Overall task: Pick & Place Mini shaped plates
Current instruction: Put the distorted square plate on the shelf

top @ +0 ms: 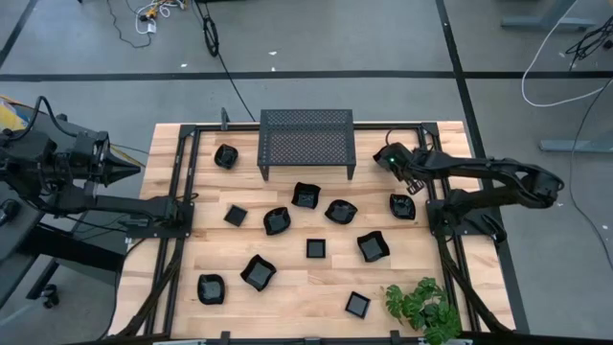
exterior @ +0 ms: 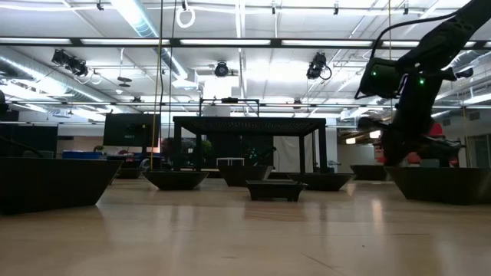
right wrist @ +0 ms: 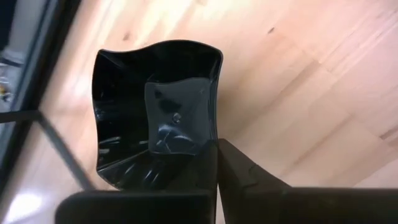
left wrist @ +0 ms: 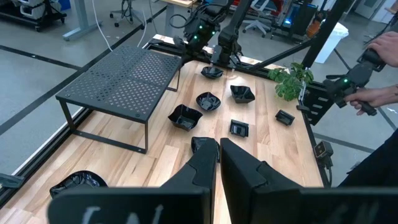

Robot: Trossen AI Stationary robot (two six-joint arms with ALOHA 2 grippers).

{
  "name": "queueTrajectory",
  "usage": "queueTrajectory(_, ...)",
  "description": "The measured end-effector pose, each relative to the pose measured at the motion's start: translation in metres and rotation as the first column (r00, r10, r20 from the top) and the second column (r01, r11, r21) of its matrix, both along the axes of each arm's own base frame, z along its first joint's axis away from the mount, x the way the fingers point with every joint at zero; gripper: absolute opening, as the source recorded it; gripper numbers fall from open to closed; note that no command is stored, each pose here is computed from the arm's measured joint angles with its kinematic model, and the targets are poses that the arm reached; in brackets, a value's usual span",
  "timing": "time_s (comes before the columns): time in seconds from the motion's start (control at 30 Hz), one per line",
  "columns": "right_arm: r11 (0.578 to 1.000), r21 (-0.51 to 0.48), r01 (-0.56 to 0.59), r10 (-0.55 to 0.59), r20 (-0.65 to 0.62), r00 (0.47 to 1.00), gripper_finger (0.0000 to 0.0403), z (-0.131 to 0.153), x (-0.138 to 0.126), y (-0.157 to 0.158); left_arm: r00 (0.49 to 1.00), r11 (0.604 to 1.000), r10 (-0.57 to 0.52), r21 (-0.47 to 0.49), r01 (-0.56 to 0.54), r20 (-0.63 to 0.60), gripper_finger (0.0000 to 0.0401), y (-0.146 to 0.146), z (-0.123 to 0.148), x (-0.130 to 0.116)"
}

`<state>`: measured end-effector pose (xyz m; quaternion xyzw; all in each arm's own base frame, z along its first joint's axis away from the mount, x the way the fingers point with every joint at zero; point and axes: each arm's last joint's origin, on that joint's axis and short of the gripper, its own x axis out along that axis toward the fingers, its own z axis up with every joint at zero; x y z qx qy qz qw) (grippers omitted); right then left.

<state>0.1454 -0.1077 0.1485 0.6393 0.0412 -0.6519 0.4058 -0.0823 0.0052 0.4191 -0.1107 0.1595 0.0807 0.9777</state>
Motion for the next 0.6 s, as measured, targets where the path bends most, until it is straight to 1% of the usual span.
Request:
queueTrajectory(0.07, 1.0, -0.023, -0.004, 0.004, 0.017, 1.0, 0.0003, 0.006, 0.001, -0.001, 1.0, 1.0, 0.0, 0.0, 0.0, 0.0, 0.0025, 0.0, 0.0, 0.0)
queueTrajectory(0.23, 0.996, -0.078, -0.05, 0.051, 0.012, 0.999, 0.0002, 0.025, 0.006, -0.005, 1.0, 1.0, 0.0, 0.0, 0.0, 0.0, 0.0025, 0.0, 0.0, 0.0)
queueTrajectory(0.6, 0.976, -0.194, -0.101, 0.097, -0.029, 0.995, 0.0002, 0.072, 0.018, -0.015, 1.0, 1.0, 0.0, 0.0, 0.0, 0.0, 0.0025, 0.0, 0.0, 0.0)
